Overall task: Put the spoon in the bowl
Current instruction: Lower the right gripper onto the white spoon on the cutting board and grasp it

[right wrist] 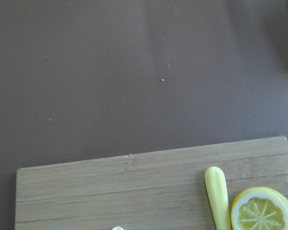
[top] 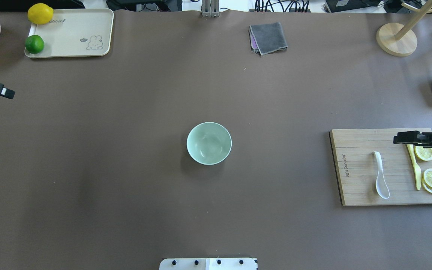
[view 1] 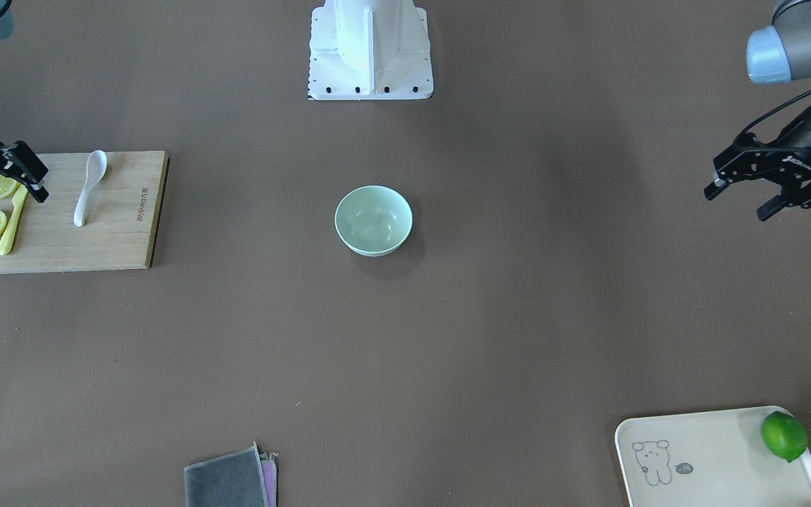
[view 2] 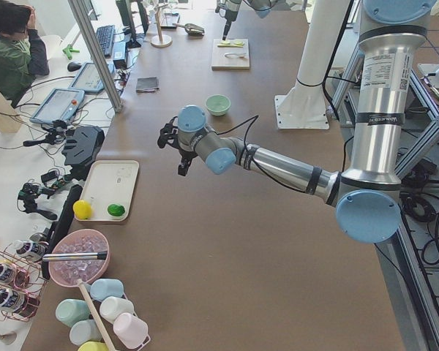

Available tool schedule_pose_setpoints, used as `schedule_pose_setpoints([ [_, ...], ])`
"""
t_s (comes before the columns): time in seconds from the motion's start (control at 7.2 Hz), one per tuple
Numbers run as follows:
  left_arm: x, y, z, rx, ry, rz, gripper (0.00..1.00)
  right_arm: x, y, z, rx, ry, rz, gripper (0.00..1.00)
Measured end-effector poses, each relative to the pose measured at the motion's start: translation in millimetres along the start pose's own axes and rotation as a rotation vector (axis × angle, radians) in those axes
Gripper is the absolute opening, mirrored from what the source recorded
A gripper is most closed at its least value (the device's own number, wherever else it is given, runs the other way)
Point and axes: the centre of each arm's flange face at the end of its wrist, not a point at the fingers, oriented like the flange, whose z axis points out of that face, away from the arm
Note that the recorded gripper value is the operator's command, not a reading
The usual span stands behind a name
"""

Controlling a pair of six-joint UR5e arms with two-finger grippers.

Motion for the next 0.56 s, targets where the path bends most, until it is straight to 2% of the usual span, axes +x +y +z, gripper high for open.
schedule_pose_setpoints([
  [0.14,-13,6,-4,-0.001,-0.006,0.008,0.97,-14,22,16,0.010,0.016,0.000,0.81],
  [0.42,-19,9,-6,-0.001,-0.010,0.011,0.97,-28,55,34,0.015,0.038,-0.011,0.46],
  [0.56,-19,10,-6,-0.001,-0.010,0.013,0.97,-30,65,38,0.014,0.045,-0.012,0.42],
])
